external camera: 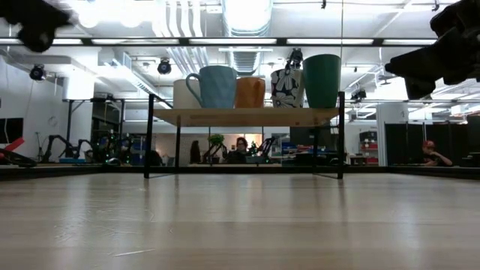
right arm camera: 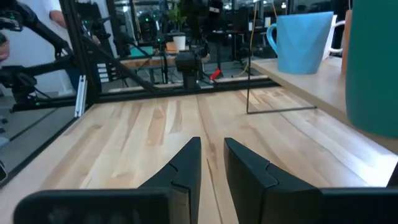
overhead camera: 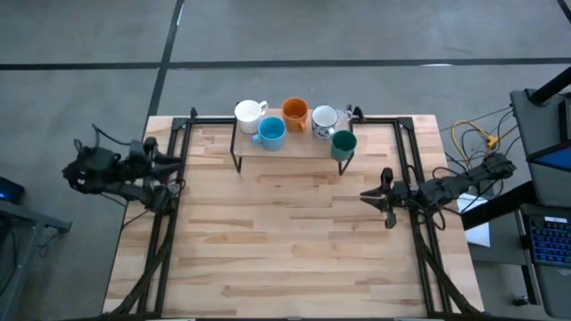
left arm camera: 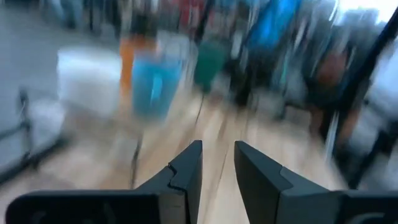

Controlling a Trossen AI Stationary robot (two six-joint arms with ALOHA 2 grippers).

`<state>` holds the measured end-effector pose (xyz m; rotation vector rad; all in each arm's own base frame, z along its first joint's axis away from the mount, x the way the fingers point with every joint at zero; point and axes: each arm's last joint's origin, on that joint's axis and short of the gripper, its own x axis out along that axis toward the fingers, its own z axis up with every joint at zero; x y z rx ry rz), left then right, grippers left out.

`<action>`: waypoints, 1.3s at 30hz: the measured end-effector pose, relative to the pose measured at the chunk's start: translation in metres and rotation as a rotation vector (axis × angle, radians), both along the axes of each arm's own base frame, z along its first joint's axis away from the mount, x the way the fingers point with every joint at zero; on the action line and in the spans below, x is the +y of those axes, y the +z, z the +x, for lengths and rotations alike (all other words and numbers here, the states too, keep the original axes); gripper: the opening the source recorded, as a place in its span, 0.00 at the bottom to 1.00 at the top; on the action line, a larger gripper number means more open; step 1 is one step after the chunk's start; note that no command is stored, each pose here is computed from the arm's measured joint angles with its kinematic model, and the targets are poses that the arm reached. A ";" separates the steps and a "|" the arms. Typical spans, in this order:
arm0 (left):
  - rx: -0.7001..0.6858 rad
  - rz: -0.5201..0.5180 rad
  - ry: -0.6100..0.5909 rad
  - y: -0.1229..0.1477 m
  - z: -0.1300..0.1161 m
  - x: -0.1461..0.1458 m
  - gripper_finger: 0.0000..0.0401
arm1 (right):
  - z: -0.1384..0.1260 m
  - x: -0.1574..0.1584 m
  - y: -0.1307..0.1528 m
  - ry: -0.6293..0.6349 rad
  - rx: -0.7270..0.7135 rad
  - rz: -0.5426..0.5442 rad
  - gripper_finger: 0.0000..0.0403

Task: Stack small to large cups/mugs on shelf
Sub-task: Return to Home Position

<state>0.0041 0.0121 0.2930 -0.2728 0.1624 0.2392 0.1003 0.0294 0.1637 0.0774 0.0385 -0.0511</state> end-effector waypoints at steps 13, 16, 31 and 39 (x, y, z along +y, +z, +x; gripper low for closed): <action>-0.250 0.243 -0.089 -0.043 0.067 -0.019 0.20 | 0.000 0.000 0.001 0.003 -0.012 -0.005 0.16; -0.247 0.244 -0.083 -0.052 0.070 -0.019 0.20 | 0.000 0.000 0.002 0.003 -0.013 -0.011 0.16; -0.208 0.087 -0.123 -0.123 0.093 -0.026 0.20 | 0.000 0.000 -0.002 0.006 0.026 -0.053 0.16; -0.174 0.145 -0.154 -0.126 0.095 -0.027 0.20 | 0.002 0.001 -0.008 0.009 0.081 -0.015 0.16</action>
